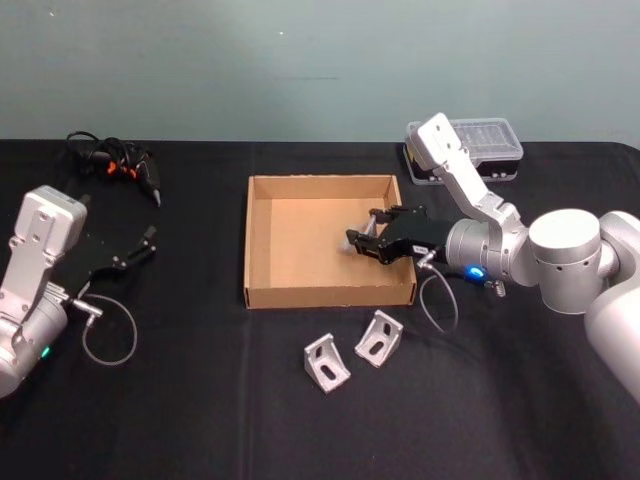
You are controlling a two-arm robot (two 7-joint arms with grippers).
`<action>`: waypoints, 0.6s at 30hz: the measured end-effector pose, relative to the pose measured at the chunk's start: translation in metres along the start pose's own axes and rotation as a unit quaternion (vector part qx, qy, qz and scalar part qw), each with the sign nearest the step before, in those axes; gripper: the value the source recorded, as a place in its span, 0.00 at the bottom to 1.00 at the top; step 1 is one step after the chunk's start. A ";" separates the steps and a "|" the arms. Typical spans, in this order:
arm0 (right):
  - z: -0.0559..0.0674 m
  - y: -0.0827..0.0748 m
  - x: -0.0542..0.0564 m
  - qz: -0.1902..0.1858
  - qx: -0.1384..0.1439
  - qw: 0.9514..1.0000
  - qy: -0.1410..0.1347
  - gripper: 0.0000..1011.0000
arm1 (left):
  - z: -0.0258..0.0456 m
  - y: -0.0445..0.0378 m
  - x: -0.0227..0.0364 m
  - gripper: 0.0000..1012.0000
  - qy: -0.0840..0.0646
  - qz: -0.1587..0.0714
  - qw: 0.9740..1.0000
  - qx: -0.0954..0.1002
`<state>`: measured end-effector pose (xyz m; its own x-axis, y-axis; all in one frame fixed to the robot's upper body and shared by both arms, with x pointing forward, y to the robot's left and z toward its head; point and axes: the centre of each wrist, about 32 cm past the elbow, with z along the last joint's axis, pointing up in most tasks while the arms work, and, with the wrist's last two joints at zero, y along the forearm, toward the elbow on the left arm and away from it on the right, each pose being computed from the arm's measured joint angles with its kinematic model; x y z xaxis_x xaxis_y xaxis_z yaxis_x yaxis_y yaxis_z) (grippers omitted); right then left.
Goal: Use one hand to pick up the angle iron from the table and place it into the box.
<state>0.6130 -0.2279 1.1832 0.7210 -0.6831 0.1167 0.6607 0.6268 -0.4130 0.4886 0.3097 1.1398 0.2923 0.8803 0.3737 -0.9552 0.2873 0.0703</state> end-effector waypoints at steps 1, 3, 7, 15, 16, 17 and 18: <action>0.000 0.000 0.000 0.000 0.000 1.000 0.000 0.54 | 0.0000 0.0000 0.0000 1.00 0.000 0.000 1.000 0.000; 0.000 0.000 0.000 0.000 0.000 1.000 0.000 0.62 | 0.0000 0.0000 0.0000 1.00 0.000 0.000 1.000 0.000; 0.000 0.000 0.000 0.000 0.000 1.000 0.000 0.71 | 0.0000 0.0000 0.0000 1.00 0.000 0.000 1.000 0.000; 0.000 0.000 0.000 0.000 0.001 1.000 0.000 0.96 | 0.0000 0.0000 0.0000 1.00 0.000 0.000 1.000 0.000; 0.000 0.000 0.000 0.000 0.001 1.000 0.000 0.97 | 0.0000 0.0000 0.0000 1.00 0.000 0.000 1.000 0.000; 0.000 0.000 0.000 0.000 0.001 1.000 0.000 0.99 | 0.0000 0.0000 0.0000 1.00 0.000 0.000 1.000 0.000; 0.000 0.000 0.000 0.000 0.001 1.000 0.000 0.99 | 0.0000 0.0000 0.0000 1.00 0.000 0.000 1.000 0.000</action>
<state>0.6130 -0.2278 1.1834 0.7209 -0.6832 0.1166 0.6610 0.6271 -0.4121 0.4886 0.3097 1.1398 0.2923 0.8803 0.3737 -0.9552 0.2873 0.0703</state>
